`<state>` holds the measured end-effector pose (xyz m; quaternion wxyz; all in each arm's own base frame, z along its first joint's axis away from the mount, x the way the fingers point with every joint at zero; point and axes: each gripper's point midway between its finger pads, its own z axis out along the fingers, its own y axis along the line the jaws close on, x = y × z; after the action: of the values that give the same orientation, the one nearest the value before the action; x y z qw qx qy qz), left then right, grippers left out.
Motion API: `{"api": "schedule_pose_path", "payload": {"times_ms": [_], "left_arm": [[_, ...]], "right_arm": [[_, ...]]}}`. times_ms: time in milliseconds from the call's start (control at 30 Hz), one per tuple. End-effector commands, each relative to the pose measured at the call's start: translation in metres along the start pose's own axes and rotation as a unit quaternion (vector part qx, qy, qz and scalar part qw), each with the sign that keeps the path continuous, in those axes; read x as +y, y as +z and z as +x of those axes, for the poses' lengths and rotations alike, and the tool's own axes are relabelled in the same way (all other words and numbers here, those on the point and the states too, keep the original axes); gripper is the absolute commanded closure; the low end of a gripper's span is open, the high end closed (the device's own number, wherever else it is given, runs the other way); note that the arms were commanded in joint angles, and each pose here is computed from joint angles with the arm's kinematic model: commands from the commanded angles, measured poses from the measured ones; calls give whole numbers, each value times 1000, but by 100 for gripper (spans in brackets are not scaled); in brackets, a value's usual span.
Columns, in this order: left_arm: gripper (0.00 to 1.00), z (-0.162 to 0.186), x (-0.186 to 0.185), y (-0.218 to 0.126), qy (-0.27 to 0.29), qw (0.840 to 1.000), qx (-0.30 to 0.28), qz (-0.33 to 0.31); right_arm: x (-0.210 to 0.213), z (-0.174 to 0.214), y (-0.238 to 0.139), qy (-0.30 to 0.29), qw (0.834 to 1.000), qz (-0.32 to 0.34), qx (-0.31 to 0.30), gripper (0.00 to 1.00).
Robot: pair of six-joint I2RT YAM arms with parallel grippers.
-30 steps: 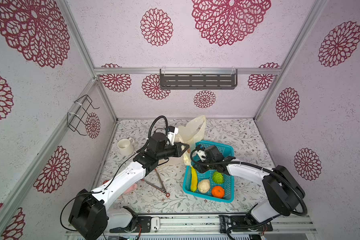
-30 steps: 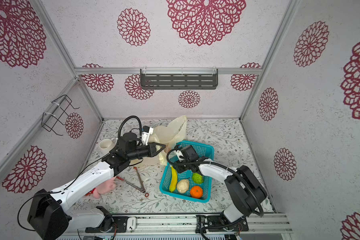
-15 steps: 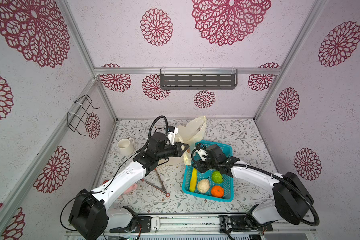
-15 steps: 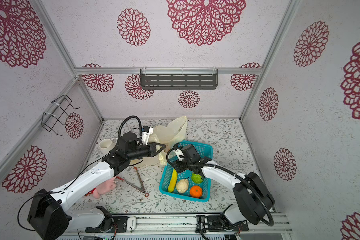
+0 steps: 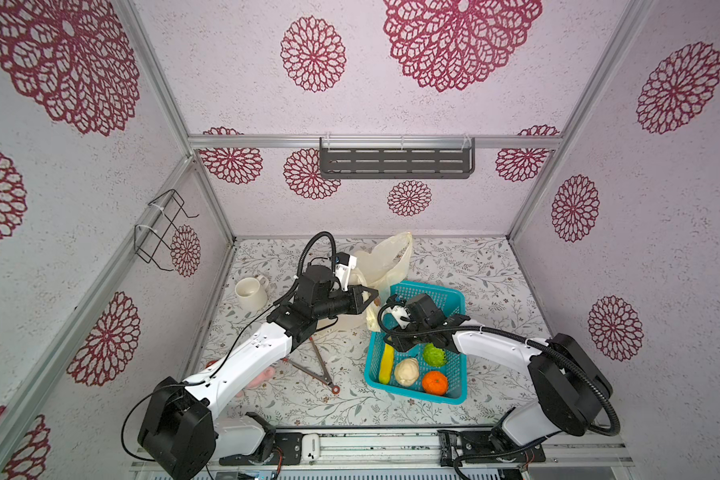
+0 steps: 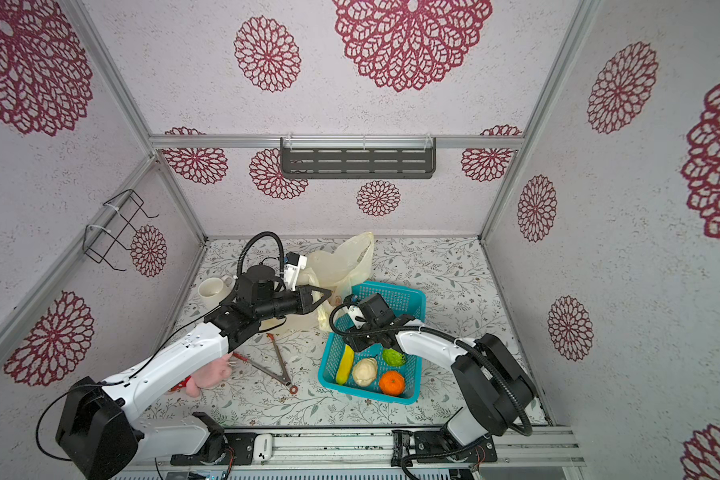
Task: Place the fruits into the plastic bag
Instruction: 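Grasp the yellow banana tip with the right gripper and lift it, then carry the banana into the bag opening held by the left gripper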
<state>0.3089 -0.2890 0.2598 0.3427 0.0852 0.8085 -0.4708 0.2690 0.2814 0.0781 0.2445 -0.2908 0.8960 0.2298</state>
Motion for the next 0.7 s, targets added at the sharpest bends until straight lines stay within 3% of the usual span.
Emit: {"api": "schedule_pose_path", "payload": {"times_ms": [0,300,467,567,667], "left_arm": [[100,-5,-7,-6,9,1000,-10,5],[100,-4,-6,-6,10,1000,-8,4],[100,-3,-6,-7,11,1000,-6,2],[100,-3,-6,-7,13,1000,-6,3],[100,-3,-7,-6,17,1000,-5,4]], "right_arm": [[2,-24,0,-14,999,5,-28,56],[0,-34,9,-15,999,7,-32,63],[0,-32,8,-14,1000,11,-26,85],[-2,-29,4,-13,1000,16,-22,85],[-2,-27,0,-11,1000,17,-21,75]]}}
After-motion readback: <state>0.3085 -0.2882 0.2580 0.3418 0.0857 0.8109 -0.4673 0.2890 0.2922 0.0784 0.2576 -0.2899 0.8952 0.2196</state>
